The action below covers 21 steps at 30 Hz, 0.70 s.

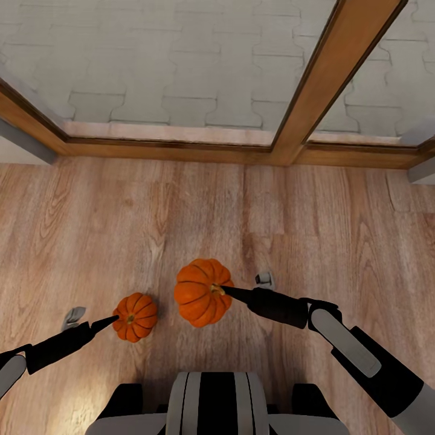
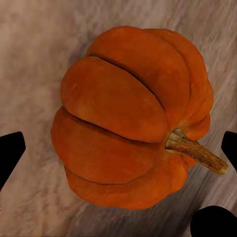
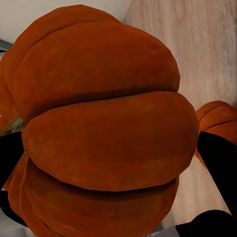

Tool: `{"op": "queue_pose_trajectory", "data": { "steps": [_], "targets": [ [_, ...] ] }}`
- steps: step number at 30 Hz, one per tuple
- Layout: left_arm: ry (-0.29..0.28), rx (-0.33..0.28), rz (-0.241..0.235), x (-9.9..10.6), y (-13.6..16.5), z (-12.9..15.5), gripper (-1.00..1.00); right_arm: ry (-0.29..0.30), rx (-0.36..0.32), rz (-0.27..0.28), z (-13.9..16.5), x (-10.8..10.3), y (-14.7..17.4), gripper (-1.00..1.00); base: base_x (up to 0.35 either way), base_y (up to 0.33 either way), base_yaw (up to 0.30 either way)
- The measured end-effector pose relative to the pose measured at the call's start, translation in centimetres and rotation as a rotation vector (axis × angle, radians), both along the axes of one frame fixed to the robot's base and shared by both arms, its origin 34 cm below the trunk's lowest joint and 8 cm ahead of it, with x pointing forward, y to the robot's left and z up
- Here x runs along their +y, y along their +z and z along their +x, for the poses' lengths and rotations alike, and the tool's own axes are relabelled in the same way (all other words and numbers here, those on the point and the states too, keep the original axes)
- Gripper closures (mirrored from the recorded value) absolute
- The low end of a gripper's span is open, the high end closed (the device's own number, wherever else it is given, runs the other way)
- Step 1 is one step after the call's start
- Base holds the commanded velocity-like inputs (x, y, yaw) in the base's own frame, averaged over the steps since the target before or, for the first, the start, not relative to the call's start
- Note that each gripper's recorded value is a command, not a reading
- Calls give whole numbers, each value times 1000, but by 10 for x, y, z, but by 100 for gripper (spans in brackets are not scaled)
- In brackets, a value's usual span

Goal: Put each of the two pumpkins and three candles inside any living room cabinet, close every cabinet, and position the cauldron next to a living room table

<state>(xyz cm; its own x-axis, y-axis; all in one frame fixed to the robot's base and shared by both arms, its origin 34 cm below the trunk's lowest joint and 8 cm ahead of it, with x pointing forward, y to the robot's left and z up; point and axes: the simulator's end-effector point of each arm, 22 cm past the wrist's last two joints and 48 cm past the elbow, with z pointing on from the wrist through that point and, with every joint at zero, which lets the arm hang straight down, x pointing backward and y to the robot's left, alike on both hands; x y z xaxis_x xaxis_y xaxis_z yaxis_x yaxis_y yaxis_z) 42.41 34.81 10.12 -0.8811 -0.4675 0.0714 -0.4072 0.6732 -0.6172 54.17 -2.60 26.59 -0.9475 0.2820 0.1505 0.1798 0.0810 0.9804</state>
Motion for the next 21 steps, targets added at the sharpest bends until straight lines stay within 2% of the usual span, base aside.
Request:
{"op": "queue_pose_trajectory", "data": {
  "steps": [8,15,21],
  "targets": [
    [3,1,6,1,-2,-1,-100,1,1,-2,0,0,-1,100,0,12,0],
    [18,-30,82,20,-12,-5,-100,0,3,-4,-1,0,-2,100,0,0,0],
    [24,-23,92,23,-15,-9,-100,0,2,-3,0,0,-1,100,0,0,0]
  ]
}}
